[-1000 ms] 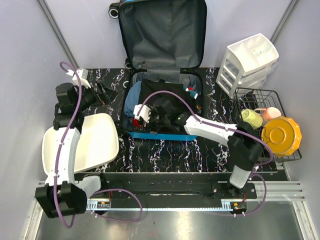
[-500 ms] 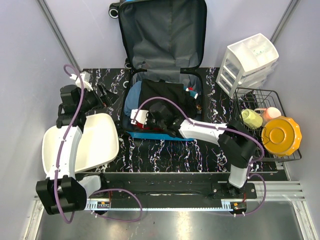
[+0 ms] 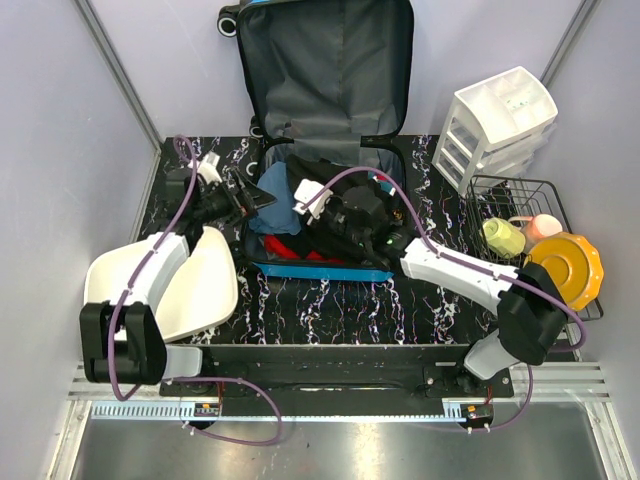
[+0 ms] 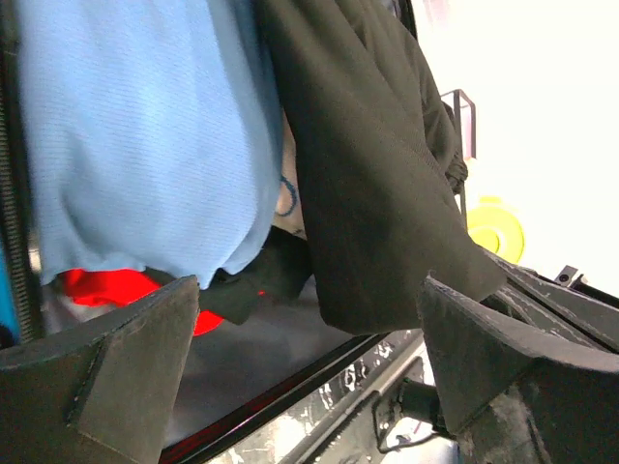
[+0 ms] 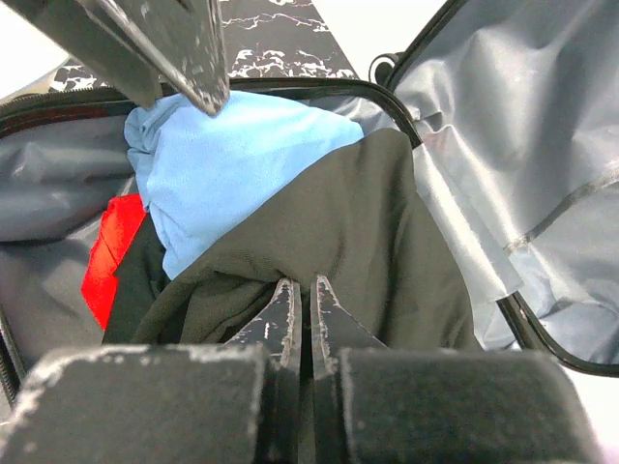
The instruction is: Open, take out, and arrange the luggage
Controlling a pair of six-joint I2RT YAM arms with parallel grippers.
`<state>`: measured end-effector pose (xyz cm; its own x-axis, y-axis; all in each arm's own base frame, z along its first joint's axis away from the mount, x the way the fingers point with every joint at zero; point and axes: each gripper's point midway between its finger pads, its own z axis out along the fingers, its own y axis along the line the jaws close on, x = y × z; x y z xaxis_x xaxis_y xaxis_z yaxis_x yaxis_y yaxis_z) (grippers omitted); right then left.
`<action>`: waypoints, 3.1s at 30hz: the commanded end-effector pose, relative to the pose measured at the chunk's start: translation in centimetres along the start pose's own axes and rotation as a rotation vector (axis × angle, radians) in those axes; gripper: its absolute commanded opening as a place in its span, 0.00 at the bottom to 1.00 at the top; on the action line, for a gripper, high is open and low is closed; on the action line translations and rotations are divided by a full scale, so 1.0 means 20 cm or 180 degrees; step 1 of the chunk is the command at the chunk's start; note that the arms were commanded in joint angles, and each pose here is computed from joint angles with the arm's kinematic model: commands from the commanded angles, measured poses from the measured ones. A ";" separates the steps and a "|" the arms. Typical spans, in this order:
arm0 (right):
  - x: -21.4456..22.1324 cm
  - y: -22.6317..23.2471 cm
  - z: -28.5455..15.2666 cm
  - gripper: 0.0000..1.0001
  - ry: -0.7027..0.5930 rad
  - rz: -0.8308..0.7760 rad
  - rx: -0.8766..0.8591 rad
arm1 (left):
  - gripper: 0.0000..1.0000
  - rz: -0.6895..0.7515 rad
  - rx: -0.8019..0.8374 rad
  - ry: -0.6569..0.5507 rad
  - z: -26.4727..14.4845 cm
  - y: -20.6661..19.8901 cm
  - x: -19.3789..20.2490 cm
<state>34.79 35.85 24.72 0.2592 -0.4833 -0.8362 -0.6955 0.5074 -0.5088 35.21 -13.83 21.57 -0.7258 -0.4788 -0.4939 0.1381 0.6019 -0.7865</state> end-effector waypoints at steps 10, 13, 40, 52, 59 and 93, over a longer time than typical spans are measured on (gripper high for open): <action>-0.22 -0.04 -0.12 0.00 -0.0638 0.0217 -0.0061 | 0.99 -0.0353 0.0694 0.0033 0.28 -0.31 -0.06; -0.26 -0.02 -0.12 0.00 -0.0740 0.0258 -0.0143 | 0.99 -0.0360 0.0668 0.0138 0.36 -0.33 -0.02; -0.23 -0.03 -0.25 0.94 -0.0479 0.0651 -0.0221 | 0.00 0.0315 -0.0819 0.0820 -0.28 0.30 0.17; -0.13 -0.10 -0.27 0.98 -0.0348 0.0611 -0.0152 | 0.00 0.0815 -0.2092 0.1030 -1.02 0.93 0.16; -0.11 -0.10 -0.27 1.00 -0.0312 0.0599 -0.0175 | 0.00 0.1053 -0.2591 0.1229 -1.40 1.18 0.13; 0.11 0.01 -0.33 1.00 0.0364 0.0975 -0.0474 | 0.73 0.2488 -0.0274 0.0681 -0.64 0.37 -0.01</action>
<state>30.50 30.06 21.66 -0.0551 -0.4426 -0.8950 -0.8306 0.5178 -0.2049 25.01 4.05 19.84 -0.6584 0.2680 -0.7033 0.4974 0.8562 -0.1394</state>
